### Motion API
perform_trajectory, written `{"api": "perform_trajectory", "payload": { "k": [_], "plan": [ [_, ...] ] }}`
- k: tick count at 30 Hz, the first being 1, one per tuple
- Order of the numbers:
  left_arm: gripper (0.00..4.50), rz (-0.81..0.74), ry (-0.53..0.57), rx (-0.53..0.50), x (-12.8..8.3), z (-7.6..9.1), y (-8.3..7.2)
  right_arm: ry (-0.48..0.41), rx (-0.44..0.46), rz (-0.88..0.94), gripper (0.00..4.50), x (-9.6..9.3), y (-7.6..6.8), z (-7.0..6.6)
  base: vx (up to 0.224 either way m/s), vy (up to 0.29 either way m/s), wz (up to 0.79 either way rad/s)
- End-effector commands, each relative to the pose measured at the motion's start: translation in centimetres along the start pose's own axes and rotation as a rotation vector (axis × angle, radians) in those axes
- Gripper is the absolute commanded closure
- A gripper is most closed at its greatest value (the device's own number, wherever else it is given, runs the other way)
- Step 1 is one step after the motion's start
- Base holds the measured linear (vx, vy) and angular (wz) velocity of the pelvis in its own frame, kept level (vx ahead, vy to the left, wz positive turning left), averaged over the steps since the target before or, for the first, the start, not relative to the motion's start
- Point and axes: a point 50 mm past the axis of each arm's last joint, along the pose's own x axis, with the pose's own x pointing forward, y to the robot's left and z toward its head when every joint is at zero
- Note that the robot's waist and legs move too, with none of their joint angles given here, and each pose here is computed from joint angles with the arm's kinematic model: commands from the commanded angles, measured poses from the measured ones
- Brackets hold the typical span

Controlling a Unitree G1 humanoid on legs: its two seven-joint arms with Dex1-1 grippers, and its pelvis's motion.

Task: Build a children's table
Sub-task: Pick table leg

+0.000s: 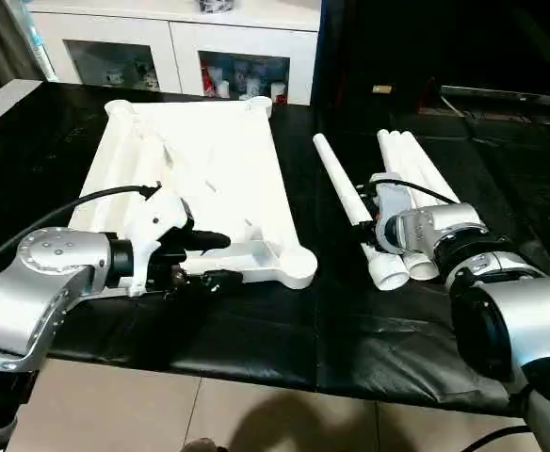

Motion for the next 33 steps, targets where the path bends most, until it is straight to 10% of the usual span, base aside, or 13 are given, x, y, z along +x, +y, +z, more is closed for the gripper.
{"api": "perform_trajectory", "payload": {
  "k": [1,15,33],
  "plan": [
    [1.27,0.005,-0.008,0.024,0.3,0.5,0.1,-0.081,0.042,0.034,2.64,-0.6,0.2,1.7,0.0,0.0,0.0],
    [1.27,0.185,-0.234,-0.027,3.5,2.8,2.1,-0.501,0.305,0.266,2.64,-2.9,0.9,6.8,0.0,0.0,0.0],
    [1.27,0.324,-0.411,-0.13,6.2,5.3,3.3,-0.624,0.355,0.334,2.64,-3.1,1.3,4.2,0.0,0.0,0.0]
  ]
}}
